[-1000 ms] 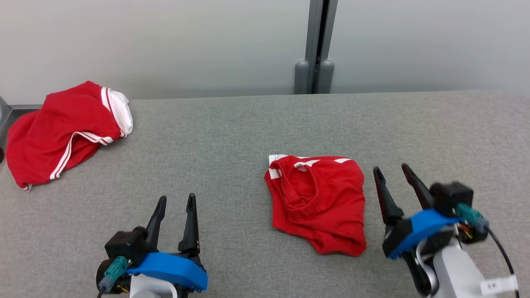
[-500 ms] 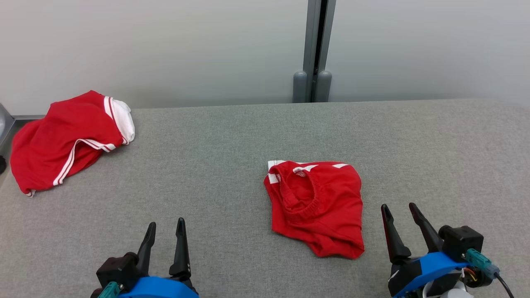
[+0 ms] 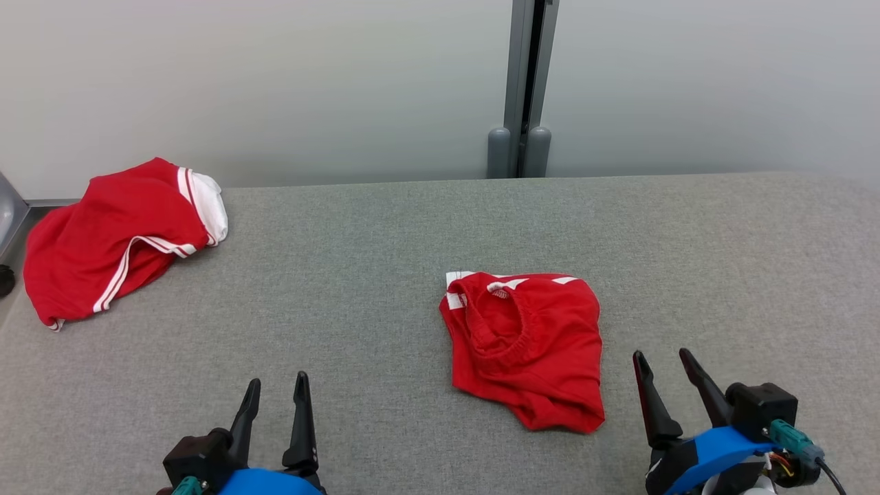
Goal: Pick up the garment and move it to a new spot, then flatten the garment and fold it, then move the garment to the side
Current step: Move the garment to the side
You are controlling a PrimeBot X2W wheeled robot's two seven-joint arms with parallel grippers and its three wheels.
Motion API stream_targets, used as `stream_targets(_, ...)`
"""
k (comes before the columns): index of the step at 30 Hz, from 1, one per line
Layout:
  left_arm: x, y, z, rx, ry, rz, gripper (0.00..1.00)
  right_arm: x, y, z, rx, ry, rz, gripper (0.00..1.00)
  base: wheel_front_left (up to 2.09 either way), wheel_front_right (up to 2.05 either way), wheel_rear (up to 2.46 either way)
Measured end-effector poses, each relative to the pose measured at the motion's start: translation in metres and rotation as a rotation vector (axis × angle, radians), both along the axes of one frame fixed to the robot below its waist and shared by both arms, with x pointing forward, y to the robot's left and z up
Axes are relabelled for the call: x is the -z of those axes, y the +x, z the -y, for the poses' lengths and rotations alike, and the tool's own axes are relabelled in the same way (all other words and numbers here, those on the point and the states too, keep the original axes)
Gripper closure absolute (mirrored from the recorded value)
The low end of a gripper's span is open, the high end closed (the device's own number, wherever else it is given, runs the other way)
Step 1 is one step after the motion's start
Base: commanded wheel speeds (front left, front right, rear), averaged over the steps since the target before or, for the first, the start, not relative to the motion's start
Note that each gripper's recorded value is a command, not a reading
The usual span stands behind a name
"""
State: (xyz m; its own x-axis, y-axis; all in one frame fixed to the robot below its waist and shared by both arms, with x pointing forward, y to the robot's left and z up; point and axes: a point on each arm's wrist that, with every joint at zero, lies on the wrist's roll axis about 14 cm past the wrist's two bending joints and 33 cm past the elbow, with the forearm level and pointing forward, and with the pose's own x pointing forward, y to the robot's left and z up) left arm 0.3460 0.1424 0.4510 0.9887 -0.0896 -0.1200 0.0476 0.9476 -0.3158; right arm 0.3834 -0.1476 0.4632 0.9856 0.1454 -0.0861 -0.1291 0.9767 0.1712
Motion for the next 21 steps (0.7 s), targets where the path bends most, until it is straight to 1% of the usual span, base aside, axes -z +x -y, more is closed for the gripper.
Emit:
stream_targets(3,0.002,-0.001,0.000,0.000,-0.002,-0.004,0.00,0.007,0.000,-0.001,-0.011,-0.026,-0.034,0.00,0.00,0.00,0.00)
stream_targets(5,0.004,-0.001,0.000,-0.001,0.000,-0.011,0.00,0.005,0.007,-0.001,-0.012,-0.040,-0.039,0.00,0.00,0.00,0.00)
stream_targets(9,0.007,-0.001,-0.005,-0.012,0.006,-0.020,0.00,-0.008,0.034,-0.002,-0.026,-0.096,-0.043,0.00,0.00,0.00,0.00)
stream_targets(13,0.007,0.000,-0.013,-0.039,0.011,-0.022,0.00,-0.005,0.056,-0.007,-0.044,-0.123,-0.117,0.00,0.00,0.00,0.00)
stream_targets(14,0.008,0.000,-0.016,-0.047,0.013,-0.025,0.00,-0.002,0.061,-0.009,-0.049,-0.131,-0.143,0.00,0.00,0.00,0.00)
stream_targets(15,0.011,-0.001,-0.021,-0.067,0.012,-0.033,0.00,0.008,0.068,-0.013,-0.065,-0.159,-0.206,0.00,0.00,0.00,0.00)
stream_targets(17,0.012,-0.001,-0.026,-0.086,0.012,-0.038,0.00,0.022,0.072,-0.017,-0.079,-0.173,-0.275,0.00,0.00,0.00,0.00)
stream_targets(18,0.014,-0.002,-0.032,-0.106,0.012,-0.047,0.00,0.035,0.075,-0.021,-0.092,-0.193,-0.332,0.00,0.00,0.00,0.00)
stream_targets(21,0.021,-0.006,-0.042,-0.146,0.013,-0.072,0.00,0.063,0.077,-0.029,-0.118,-0.203,-0.444,0.00,0.00,0.00,0.00)
